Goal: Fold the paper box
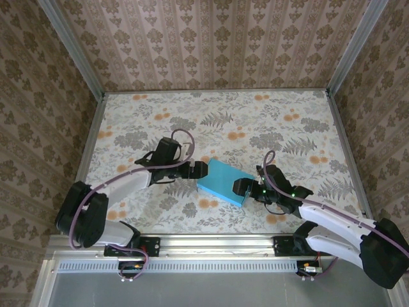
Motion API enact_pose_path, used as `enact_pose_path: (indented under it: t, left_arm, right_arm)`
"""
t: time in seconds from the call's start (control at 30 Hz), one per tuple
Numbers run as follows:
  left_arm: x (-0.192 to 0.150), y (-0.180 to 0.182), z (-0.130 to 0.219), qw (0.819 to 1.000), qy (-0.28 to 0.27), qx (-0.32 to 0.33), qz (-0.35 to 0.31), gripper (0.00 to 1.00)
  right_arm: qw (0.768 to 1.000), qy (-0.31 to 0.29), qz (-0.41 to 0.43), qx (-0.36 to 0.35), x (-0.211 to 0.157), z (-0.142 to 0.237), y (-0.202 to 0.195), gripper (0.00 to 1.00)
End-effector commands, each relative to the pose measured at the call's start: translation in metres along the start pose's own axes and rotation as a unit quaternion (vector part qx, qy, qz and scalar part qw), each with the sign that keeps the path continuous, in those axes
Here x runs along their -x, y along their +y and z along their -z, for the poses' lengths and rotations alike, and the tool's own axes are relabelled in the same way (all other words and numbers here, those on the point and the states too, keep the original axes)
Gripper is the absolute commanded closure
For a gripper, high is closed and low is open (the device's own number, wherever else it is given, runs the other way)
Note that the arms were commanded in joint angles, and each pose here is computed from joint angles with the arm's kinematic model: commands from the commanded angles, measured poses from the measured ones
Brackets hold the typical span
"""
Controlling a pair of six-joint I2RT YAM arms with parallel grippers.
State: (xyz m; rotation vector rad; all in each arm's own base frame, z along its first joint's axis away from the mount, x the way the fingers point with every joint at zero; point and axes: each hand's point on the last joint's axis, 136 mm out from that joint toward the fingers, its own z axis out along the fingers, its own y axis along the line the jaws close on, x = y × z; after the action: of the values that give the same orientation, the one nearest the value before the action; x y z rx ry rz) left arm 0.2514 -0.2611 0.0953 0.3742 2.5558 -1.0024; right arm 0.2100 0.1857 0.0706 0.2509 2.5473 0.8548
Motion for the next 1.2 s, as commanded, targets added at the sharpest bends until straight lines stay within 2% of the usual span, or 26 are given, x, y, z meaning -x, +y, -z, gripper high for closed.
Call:
enact_pose_path:
  t: [0.0, 0.63, 1.0, 1.17]
  left_arm:
    - [0.014, -0.01, -0.007, 0.999, -0.007, -0.025, -0.023, 0.0]
    - [0.015, -0.021, -0.054, 0.997, 0.034, -0.066, -0.006, 0.0]
    - [0.039, -0.029, -0.065, 0.997, 0.019, -0.078, -0.001, 0.0]
    - [0.055, -0.022, -0.071, 0.997, 0.005, -0.072, 0.004, 0.0]
  right_arm:
    - [1.0, -0.018, -0.007, 0.004, 0.011, -0.001, 0.009, 0.0]
    - [0.999, -0.031, -0.007, -0.008, 0.026, -0.013, 0.015, 0.01]
    - [0.999, -0.037, 0.016, -0.024, 0.049, -0.029, 0.027, 0.01]
    - [0.998, -0.046, 0.023, -0.03, 0.072, -0.037, 0.032, 0.02]
